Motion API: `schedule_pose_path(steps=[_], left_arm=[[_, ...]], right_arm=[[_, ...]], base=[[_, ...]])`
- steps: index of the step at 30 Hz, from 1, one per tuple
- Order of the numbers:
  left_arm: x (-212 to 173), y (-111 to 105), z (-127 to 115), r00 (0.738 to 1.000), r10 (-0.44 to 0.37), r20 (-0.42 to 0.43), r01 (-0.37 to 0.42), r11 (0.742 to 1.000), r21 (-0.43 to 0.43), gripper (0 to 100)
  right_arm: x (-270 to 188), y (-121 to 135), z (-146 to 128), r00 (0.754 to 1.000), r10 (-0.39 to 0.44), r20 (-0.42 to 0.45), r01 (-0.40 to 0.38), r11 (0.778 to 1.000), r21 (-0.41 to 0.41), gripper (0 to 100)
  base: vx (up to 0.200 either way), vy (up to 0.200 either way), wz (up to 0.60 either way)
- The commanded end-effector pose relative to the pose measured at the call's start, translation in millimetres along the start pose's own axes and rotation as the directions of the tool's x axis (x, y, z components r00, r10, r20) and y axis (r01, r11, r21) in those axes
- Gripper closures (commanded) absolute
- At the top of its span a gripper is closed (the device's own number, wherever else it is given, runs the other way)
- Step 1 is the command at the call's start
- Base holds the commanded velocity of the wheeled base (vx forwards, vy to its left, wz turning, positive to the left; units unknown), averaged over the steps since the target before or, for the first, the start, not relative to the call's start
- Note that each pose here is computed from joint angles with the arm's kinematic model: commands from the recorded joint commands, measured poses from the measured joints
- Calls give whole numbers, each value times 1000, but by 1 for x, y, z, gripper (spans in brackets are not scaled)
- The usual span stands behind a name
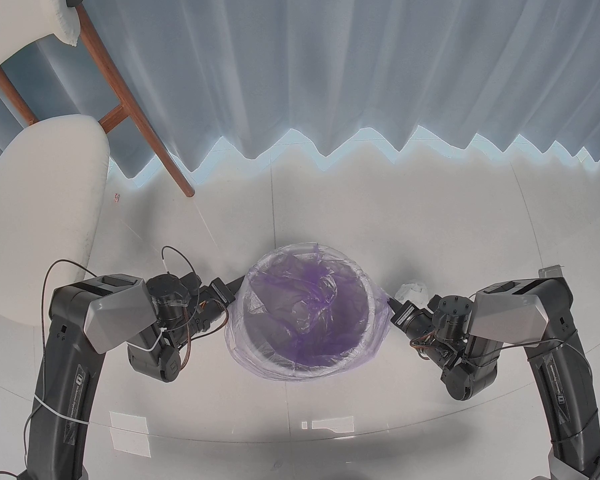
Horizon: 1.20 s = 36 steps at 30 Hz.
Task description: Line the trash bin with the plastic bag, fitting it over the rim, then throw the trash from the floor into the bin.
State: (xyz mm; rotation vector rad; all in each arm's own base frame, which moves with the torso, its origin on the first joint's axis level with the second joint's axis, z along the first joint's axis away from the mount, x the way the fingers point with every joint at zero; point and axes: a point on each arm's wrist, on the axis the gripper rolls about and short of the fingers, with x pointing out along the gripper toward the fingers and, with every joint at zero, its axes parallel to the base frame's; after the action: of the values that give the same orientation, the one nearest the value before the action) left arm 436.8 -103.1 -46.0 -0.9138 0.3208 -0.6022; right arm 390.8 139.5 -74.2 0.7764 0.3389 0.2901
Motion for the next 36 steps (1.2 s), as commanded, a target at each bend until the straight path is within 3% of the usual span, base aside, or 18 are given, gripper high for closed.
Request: schedule_pose_path(steps=[1, 22, 23, 36], left_arm=[[0, 6, -4, 1000, 11, -7, -11, 1000, -5, 100], [-1, 7, -7, 1000, 16, -12, -16, 1000, -14, 100], [-1, 7, -6, 1000, 15, -11, -15, 1000, -13, 0], [-6, 12, 6, 999, 28, 21, -27, 999, -25, 0]], right_arm=[[0, 1, 0, 1000, 12, 10, -12, 1000, 9, 100], [2, -4, 0, 1000, 9, 13, -9, 1000, 10, 100], [2, -4, 0, 1000, 9, 13, -9, 1000, 10, 0], [2, -4, 1, 1000, 8, 16, -8, 1000, 10, 0]], base=[[0, 0, 0], [0, 0, 0], [0, 0, 0], [0, 0, 0]])
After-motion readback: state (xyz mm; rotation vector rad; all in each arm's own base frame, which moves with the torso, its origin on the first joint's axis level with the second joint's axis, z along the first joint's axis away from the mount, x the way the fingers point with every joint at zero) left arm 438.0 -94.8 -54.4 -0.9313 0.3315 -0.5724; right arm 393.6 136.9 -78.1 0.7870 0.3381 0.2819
